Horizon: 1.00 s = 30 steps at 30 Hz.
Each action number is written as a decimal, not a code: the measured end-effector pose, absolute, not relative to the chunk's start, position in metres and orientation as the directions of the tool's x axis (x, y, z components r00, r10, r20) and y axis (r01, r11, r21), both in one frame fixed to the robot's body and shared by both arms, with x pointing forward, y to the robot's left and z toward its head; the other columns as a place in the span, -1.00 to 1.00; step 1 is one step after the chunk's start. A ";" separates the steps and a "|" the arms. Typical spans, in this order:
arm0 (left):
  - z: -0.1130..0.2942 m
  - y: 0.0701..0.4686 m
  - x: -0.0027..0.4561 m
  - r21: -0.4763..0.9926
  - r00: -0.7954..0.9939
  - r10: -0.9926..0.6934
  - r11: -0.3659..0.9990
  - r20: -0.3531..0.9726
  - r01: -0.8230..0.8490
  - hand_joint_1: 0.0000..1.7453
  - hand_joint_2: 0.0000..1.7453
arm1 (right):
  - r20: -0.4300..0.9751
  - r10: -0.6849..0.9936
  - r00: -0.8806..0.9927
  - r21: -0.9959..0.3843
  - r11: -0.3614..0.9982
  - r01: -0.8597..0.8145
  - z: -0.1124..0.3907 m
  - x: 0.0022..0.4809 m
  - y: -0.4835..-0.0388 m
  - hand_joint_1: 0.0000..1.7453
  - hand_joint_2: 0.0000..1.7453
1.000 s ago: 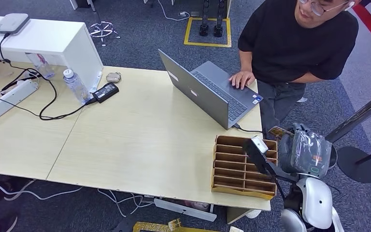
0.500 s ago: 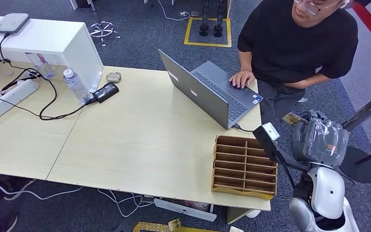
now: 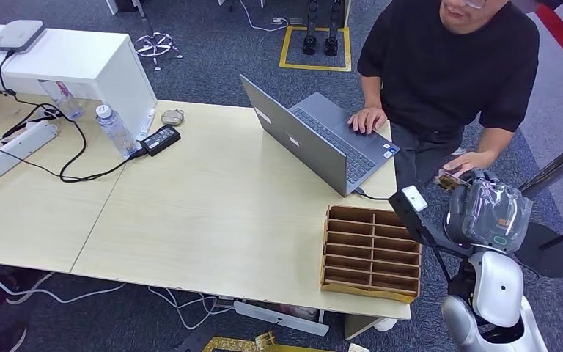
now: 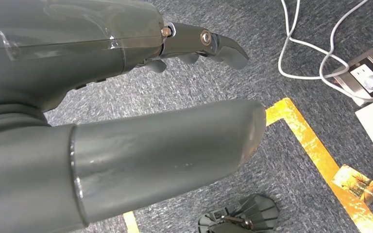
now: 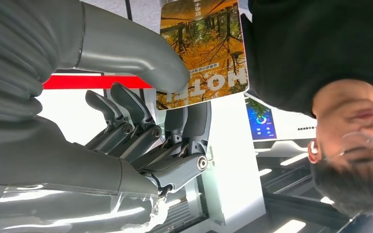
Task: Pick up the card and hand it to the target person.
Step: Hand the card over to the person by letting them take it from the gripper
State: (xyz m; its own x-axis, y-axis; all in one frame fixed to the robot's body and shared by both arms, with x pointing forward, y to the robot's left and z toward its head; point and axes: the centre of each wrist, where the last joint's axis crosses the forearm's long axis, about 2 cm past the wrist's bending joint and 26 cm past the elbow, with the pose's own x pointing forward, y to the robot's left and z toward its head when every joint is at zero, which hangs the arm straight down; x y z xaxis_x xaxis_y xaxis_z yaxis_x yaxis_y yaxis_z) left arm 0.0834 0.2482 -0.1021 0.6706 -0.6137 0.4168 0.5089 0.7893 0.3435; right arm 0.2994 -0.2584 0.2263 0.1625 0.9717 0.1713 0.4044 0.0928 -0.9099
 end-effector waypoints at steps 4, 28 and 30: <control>-0.102 0.248 0.083 0.343 0.670 -0.614 0.789 0.417 0.510 -1.00 -1.00 | 0.165 0.972 0.166 -0.914 0.087 0.397 0.224 0.300 -0.259 0.81 1.00; -0.102 0.247 0.083 0.344 0.663 -0.626 0.780 0.410 0.524 -1.00 -1.00 | 0.123 0.973 0.196 -0.934 0.047 0.355 0.213 0.303 -0.261 -1.00 1.00; -0.102 0.247 0.083 0.344 0.663 -0.626 0.779 0.410 0.524 -1.00 -1.00 | 0.120 0.973 0.198 -0.935 0.043 0.352 0.213 0.303 -0.261 -1.00 1.00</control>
